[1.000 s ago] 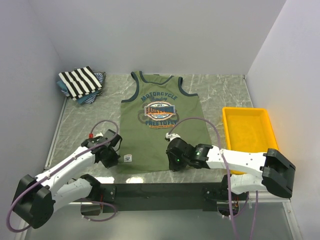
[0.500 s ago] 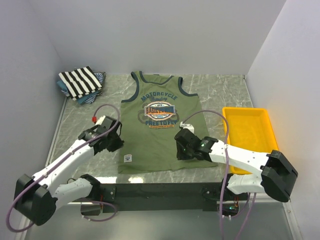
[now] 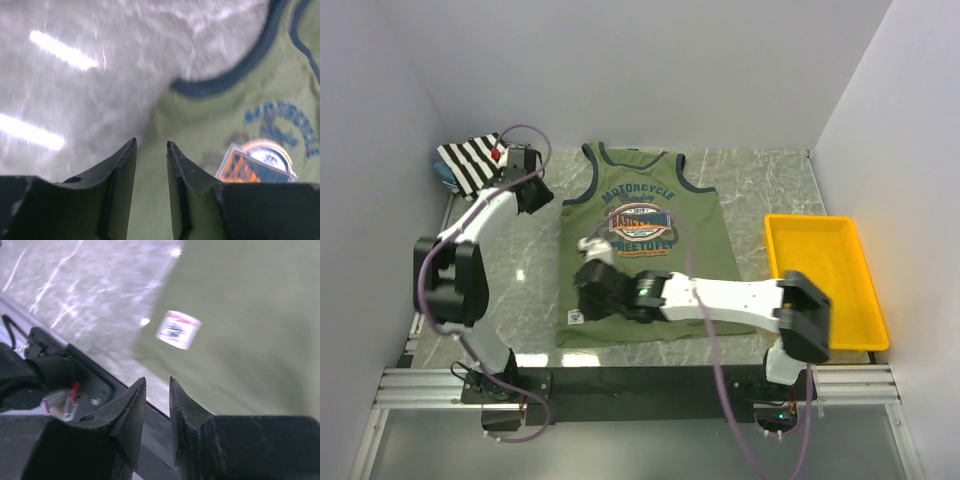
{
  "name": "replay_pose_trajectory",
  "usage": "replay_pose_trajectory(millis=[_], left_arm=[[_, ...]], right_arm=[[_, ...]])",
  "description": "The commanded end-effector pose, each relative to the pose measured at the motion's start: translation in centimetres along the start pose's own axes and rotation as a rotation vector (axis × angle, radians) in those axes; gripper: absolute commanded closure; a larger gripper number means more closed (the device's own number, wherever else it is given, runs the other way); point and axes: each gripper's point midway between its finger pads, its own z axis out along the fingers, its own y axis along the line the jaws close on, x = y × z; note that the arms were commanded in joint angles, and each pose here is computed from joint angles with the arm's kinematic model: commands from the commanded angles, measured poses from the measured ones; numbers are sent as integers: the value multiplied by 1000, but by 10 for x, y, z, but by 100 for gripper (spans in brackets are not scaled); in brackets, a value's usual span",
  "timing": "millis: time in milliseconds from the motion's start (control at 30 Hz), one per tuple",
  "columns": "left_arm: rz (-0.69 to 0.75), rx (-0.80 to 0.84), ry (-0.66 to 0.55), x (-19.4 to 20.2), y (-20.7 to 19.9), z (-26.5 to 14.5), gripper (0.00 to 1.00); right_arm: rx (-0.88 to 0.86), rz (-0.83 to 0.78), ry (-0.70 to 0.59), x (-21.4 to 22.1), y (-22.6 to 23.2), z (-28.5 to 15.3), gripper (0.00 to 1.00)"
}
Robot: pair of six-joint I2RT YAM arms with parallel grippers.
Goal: Fold and stack the tank tops
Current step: Flatten the tank top out
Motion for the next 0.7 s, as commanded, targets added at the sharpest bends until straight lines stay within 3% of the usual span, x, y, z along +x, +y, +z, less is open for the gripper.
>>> replay_pose_trajectory(millis=[0,200,333,667], left_arm=[[94,108,48,-23,-15,19,65],[48,154,49,-42,-12,20,65],[49,165,62,-40,-13,21,66],[40,194,95,-32,-13,26,66]], right_arm=[[-20,-64,-9,8,42,20,68],[14,-166,70,44,71,55,68],[71,-200,97,60,66,75,67],[102,-226,71,60,70,100,64]])
